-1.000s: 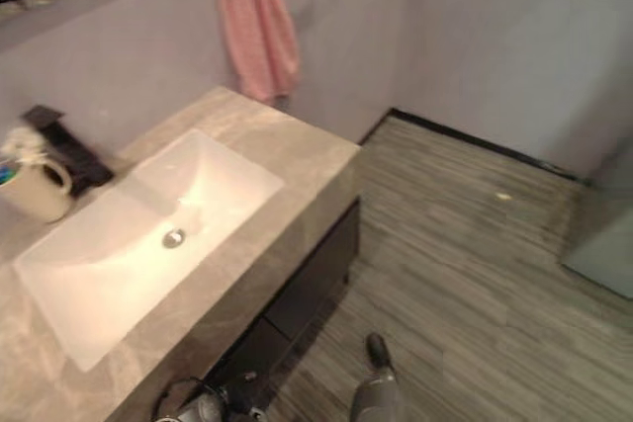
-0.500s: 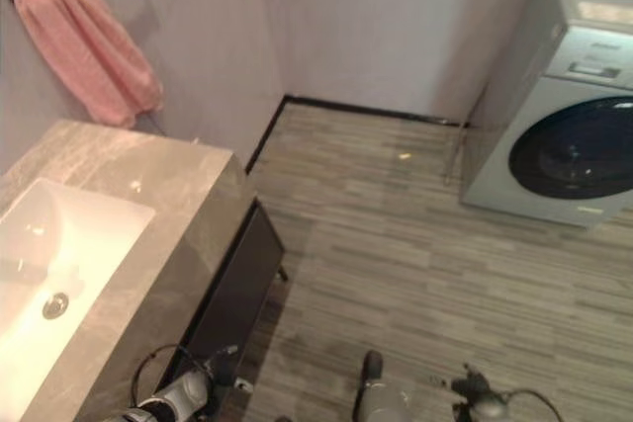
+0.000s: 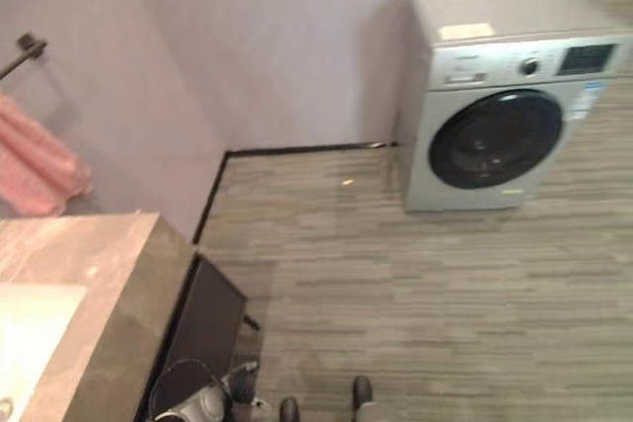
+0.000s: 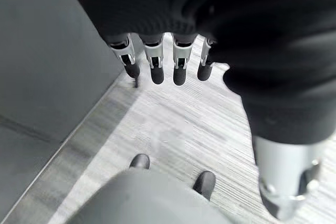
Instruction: Put brush and paste in cup on sink, flatten towel.
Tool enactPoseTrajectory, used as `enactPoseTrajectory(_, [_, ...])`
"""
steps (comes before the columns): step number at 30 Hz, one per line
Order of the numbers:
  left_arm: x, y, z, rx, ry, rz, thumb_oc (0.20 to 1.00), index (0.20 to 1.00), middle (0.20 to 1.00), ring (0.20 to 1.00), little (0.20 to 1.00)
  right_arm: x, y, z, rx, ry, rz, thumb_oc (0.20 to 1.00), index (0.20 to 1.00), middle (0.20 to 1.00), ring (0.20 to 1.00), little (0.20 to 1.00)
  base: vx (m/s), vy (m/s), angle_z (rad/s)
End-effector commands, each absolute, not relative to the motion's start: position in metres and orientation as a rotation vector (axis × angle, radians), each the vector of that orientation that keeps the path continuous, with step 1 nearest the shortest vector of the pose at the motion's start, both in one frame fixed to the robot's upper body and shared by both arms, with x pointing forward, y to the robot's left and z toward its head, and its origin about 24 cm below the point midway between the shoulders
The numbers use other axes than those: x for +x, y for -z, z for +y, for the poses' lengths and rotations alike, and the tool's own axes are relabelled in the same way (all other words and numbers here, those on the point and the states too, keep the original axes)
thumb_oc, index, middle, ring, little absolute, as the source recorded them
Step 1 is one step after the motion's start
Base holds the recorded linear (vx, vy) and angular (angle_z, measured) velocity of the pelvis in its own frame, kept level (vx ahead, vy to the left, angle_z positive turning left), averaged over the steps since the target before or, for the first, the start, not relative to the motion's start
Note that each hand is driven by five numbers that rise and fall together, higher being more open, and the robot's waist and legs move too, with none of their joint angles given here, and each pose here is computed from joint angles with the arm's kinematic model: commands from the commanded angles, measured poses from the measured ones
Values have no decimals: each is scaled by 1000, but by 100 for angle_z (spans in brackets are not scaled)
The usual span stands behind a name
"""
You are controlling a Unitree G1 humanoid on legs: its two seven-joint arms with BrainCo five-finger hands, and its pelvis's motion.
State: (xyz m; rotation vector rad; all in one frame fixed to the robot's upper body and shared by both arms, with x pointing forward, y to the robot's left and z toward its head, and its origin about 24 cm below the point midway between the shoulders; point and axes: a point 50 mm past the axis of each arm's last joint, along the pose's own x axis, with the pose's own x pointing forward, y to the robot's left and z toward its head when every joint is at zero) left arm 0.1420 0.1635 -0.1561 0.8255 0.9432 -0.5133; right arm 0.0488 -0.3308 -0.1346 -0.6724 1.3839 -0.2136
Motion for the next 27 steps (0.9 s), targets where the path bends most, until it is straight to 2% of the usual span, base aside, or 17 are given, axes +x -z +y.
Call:
enactPoseTrajectory(1, [150,152,186,750,336,962,1000,1000,1000,1000,1000,113,131,-307,-581,221,1111,1000,1000,1000,1000,1000,109,202,-37])
enactPoseTrajectory(4, [138,154,203,571,133,1038,1000,1000,1000,1000,1000,110,140,-286,-538,172,1113,1000,1000,1000,1000,1000,67,115,-65])
enactPoseTrajectory(5, [133,155,210,436,10,1065,1000,1000,1000,1000,1000,103,144,-282,-482,186,1141,1000,1000,1000,1000,1000,84,98,-22])
enactPoseTrajectory(6, [128,157,210,350,-47,1082,1000,1000,1000,1000,1000,97,145,-282,-379,254,1157,1000,1000,1000,1000,1000,89,103,-5])
enactPoseTrajectory(7, [125,156,217,155,-203,1095,1000,1000,1000,1000,1000,87,150,-280,-81,451,1158,1000,1000,1000,1000,1000,55,49,2])
enactPoseTrajectory(9, [127,156,216,150,-185,1082,1000,1000,1000,1000,1000,85,152,-275,-6,487,1160,1000,1000,1000,1000,1000,15,16,-1])
enactPoseTrajectory(14, [103,161,229,380,-32,1207,1000,1000,1000,1000,1000,80,158,-260,-119,338,1218,1000,1000,1000,1000,1000,3,-7,-1])
enactPoseTrajectory(18, [104,160,234,312,-108,1197,1000,1000,1000,1000,1000,68,161,-258,-268,209,1295,1000,1000,1000,1000,1000,41,-52,-7])
enactPoseTrajectory(27, [112,160,221,353,-30,1166,1000,1000,1000,1000,1000,73,162,-251,-372,101,1282,1000,1000,1000,1000,1000,14,-48,8])
